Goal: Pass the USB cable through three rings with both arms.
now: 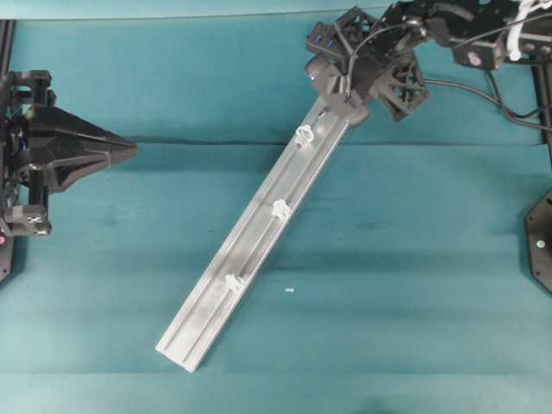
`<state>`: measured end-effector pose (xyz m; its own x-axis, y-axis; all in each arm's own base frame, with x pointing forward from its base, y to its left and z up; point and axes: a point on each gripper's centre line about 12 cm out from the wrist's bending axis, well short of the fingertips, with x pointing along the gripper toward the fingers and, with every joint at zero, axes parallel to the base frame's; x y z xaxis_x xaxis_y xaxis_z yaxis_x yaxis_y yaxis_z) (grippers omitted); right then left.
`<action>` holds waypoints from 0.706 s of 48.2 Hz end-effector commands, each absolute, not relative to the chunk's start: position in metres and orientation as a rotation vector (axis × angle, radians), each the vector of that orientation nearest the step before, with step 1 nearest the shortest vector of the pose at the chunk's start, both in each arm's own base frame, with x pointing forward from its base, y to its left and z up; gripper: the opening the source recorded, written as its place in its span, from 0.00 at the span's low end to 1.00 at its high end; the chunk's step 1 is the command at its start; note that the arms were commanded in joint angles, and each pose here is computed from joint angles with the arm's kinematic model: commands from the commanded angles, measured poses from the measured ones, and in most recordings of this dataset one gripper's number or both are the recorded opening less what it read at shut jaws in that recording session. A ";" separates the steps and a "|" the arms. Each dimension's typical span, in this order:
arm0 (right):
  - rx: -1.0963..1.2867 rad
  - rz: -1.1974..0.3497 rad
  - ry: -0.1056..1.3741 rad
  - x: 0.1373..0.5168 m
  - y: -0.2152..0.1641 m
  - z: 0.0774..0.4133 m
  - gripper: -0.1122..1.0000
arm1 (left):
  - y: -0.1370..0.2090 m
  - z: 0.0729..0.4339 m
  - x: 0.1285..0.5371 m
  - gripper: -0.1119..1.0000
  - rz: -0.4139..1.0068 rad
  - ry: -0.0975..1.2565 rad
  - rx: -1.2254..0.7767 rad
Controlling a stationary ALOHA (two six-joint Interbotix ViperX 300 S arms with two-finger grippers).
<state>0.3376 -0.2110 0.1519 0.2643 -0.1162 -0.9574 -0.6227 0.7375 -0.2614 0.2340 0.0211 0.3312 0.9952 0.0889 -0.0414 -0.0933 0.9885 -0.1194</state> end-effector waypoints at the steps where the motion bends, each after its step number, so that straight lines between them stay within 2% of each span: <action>1: -0.716 0.393 1.270 0.343 -0.210 0.150 0.18 | 0.021 0.342 0.235 0.19 0.091 0.005 -0.120; 34: -0.740 0.424 1.228 0.359 -0.190 0.143 0.18 | 0.022 0.341 0.236 0.19 0.091 0.010 -0.120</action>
<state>0.3551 -0.1938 0.1440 0.2956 -0.0998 -0.9501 -0.6483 0.7095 -0.2762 0.2346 0.0211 0.3299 0.9950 0.0890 -0.0460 -0.0940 0.9882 -0.1209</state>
